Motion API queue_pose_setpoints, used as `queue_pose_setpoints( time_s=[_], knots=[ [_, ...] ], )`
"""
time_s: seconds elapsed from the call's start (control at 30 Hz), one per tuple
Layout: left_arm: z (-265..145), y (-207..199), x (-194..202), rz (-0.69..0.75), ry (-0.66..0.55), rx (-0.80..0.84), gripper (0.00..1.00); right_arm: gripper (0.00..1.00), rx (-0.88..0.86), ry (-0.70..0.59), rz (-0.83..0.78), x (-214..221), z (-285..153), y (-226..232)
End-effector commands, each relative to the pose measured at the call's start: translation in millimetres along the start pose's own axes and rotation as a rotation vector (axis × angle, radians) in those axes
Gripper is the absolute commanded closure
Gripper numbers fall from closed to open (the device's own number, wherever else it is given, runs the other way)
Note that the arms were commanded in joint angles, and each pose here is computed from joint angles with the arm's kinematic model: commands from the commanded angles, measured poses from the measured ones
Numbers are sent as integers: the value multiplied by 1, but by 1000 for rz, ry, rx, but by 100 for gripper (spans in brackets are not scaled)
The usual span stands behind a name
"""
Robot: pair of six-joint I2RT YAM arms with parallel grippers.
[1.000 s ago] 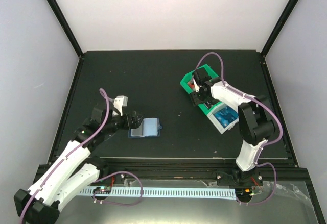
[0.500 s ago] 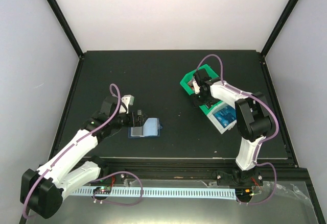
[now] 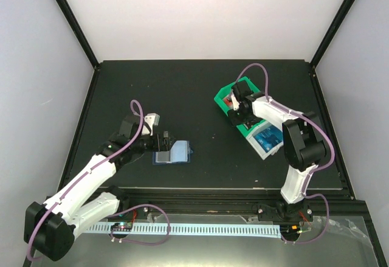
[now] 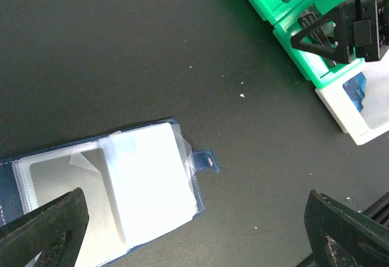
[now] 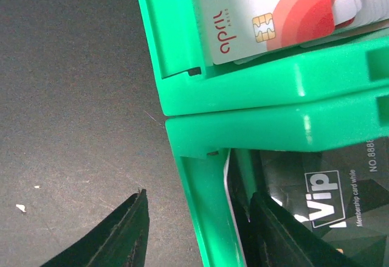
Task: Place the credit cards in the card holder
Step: Pick up the credit card from the storage box.
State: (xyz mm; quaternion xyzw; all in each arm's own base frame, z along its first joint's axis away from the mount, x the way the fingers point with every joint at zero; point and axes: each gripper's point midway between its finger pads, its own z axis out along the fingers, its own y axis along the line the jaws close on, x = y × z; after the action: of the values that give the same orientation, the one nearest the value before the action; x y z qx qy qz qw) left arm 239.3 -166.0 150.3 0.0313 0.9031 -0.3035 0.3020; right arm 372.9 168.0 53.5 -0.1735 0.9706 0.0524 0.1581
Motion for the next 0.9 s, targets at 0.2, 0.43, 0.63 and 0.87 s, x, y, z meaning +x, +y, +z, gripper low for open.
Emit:
queue_pose_setpoints(
  time_s=[0.2,0.43,0.63,0.87],
  knots=[
    [-6,-1,-7,15,-23,-3,1,55,5,-49,48,-4,-14,-1],
    [-6,1,-4,22,-17,-11,1,65,17,-59,49,-5,-21,-3],
    [-7,2,-5,28,-17,-22,1,66,20,-70,53,-8,-25,-4],
    [-7,3,-3,24,-12,-23,1,76,32,-70,64,-8,-24,-6]
  ],
)
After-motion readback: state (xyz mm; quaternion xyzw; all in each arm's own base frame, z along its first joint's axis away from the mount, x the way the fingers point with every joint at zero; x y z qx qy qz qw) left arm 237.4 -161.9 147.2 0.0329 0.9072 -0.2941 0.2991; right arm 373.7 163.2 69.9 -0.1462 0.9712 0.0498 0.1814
